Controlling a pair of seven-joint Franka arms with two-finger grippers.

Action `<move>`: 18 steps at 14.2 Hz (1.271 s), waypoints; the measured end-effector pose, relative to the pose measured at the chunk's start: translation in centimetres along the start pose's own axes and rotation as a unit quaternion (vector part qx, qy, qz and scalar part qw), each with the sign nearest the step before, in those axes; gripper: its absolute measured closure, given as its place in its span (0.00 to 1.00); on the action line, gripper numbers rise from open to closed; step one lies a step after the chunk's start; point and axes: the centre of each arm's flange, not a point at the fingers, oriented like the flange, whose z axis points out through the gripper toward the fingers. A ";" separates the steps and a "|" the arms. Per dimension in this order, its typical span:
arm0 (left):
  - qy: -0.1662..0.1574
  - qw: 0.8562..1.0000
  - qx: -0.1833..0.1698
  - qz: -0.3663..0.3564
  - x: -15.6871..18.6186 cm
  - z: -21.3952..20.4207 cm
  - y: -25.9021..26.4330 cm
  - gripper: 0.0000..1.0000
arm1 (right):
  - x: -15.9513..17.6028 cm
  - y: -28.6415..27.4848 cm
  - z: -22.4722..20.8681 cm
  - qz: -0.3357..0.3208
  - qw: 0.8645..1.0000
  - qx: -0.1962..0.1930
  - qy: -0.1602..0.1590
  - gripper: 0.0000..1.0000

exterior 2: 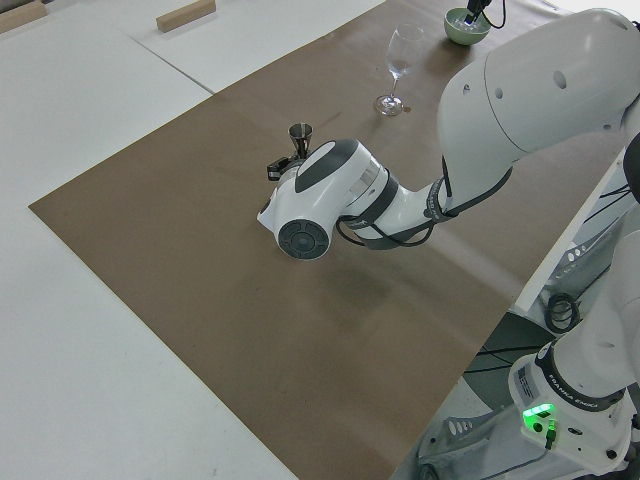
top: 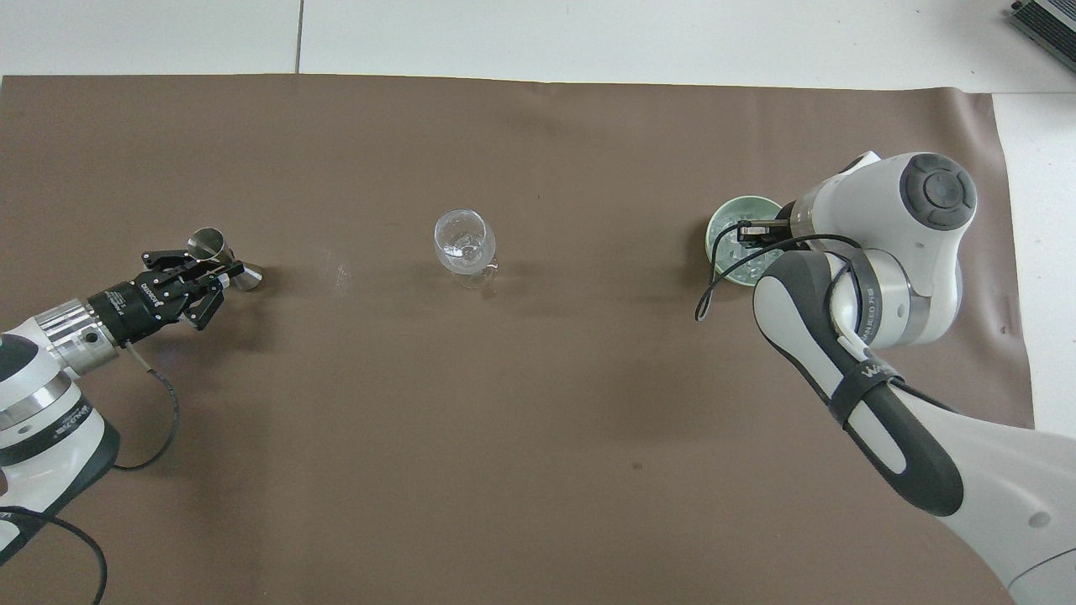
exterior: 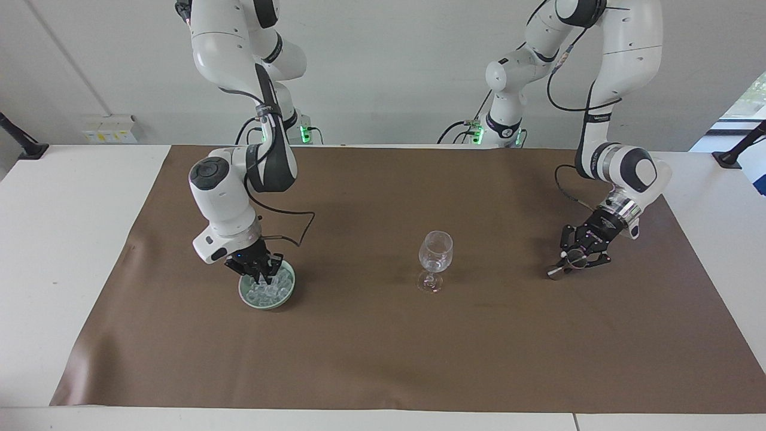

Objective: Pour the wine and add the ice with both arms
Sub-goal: 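Lower the metal cup onto the table with the left gripper, then lift ice with the right gripper while the left gripper releases the cup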

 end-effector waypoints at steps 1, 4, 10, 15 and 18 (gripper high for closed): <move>0.000 1.000 0.000 -0.001 0.1 0.0 -0.1 0.78 | 0.0 0.0 0.0 0.000 1.000 0.000 0.000 0.78; -0.005 1.000 -0.003 0.006 0.6 0.1 -0.4 0.78 | 0.1 -0.1 -0.2 0.000 1.000 0.001 0.002 0.78; -0.009 1.000 0.001 0.011 0.6 0.2 -0.5 0.14 | 1.8 -0.9 -4.3 -0.003 1.000 0.005 0.019 0.78; 0.005 0.997 -0.001 0.072 0.1 -0.4 0.0 0.00 | 1.0 -9.0 -9.8 0.009 0.998 0.031 0.045 0.78; 0.049 0.988 0.020 0.143 -1.6 -2.2 1.1 0.00 | -0.9 -16.4 -12.2 -0.007 0.997 0.052 0.059 0.78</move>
